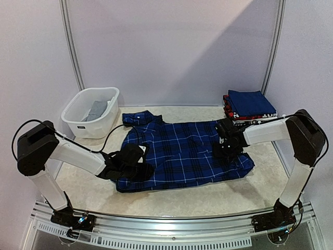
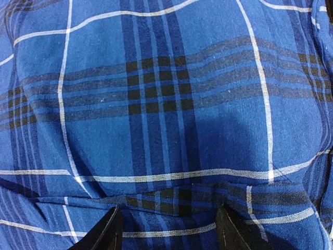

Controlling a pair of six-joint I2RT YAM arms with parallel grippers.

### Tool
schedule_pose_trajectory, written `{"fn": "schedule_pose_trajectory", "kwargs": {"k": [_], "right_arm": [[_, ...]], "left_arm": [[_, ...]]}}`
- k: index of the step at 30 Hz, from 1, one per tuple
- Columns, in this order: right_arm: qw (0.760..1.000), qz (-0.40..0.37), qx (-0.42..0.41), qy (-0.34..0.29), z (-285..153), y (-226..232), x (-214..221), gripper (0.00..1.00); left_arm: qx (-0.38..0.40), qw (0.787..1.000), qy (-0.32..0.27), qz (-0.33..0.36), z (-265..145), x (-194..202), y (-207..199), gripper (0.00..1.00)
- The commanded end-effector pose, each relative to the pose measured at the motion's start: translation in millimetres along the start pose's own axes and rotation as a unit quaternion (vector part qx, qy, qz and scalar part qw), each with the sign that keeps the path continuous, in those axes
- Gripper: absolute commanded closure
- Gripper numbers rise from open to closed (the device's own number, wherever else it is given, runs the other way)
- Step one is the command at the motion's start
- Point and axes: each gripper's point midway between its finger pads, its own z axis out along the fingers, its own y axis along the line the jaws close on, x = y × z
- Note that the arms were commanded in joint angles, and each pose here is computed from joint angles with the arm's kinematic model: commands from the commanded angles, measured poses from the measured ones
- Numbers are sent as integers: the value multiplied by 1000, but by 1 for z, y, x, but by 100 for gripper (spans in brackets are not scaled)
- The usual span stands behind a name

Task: Fold and stack the mixed laundry pile
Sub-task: Move the 1/3-folded shirt to the center of the board.

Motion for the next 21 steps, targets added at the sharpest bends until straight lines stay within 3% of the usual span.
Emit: {"fn": "schedule_pose_trajectory", "kwargs": {"k": [1,21], "right_arm": [[994,-2,48,99,4,-26,72,37],[988,33,55,142,-29,-31,160,36]], "left_arm": [[-12,998,66,8,5,51,19,54],[19,994,106,21,-26,114,2,58]]}}
